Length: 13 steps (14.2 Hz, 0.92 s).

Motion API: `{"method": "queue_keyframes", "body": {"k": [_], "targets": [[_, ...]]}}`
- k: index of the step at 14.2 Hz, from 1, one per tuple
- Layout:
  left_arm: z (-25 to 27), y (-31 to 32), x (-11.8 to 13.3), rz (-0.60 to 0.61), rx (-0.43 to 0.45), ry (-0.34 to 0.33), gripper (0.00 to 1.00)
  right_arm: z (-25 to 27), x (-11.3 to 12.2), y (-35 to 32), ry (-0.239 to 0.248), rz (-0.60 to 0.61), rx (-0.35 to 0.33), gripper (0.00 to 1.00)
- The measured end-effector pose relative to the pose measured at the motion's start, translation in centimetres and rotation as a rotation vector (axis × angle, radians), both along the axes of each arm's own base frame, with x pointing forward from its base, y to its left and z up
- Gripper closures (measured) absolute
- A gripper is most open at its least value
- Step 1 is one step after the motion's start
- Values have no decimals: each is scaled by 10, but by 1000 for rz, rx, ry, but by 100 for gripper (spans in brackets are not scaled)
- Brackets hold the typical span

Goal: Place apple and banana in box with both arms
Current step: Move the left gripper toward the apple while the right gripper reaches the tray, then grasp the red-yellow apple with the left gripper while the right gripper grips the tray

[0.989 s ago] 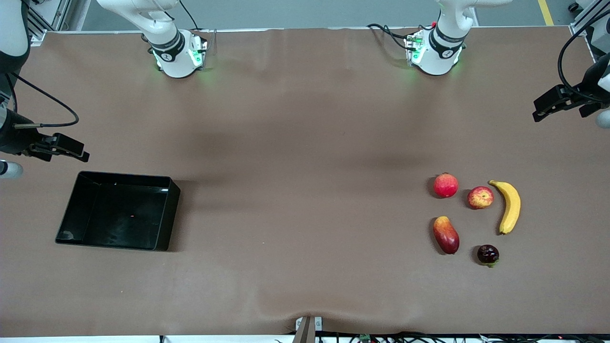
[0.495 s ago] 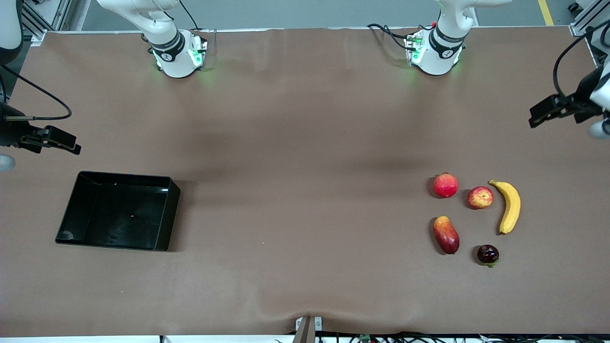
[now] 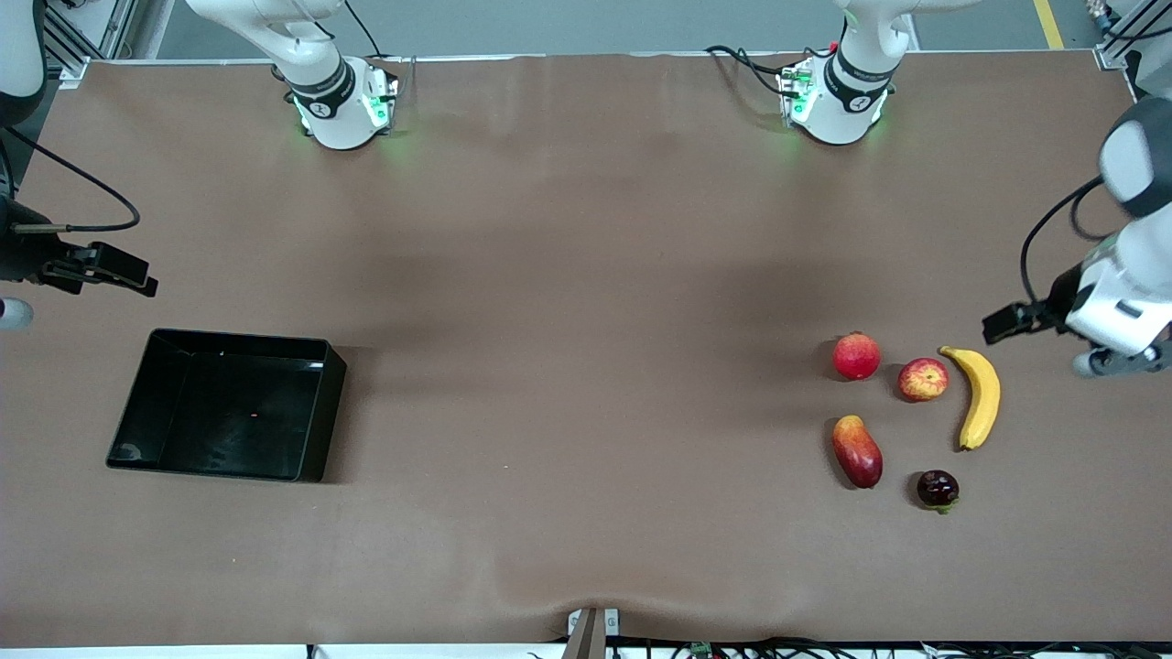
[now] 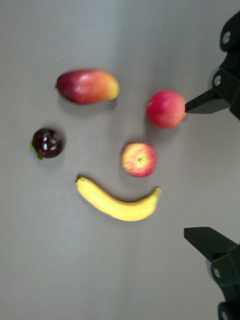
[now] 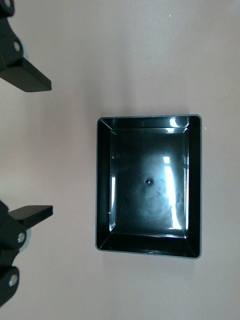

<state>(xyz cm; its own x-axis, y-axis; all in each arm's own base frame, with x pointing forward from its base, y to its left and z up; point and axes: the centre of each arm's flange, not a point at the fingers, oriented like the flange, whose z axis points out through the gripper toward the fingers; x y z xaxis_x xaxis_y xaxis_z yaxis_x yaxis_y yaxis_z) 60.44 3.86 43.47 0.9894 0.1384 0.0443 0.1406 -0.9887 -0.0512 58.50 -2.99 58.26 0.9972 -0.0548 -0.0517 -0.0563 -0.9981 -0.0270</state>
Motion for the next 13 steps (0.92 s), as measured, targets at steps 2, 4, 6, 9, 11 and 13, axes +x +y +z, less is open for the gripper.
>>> {"method": "queue_keyframes", "body": {"k": [2,4,6,9,11,13], "targets": [[-58,4,-3,2,-4,25,0,-2,3,4,-4,9,-10,0],[-106,-1,-2,-8,-8,73,0,-7,5,2,1,11,-12,0],[-142,-4,2,-14,-11,93,0,-19,9,-4,23,7,-18,0],[-182,-4,4,-21,-14,110,0,-59,19,-38,89,-48,-20,0],[-200,-4,4,-24,-15,122,0,-94,24,-78,128,-56,-11,0],[-211,-3,3,-24,-16,137,0,-130,32,-119,123,-22,-5,0]]}}
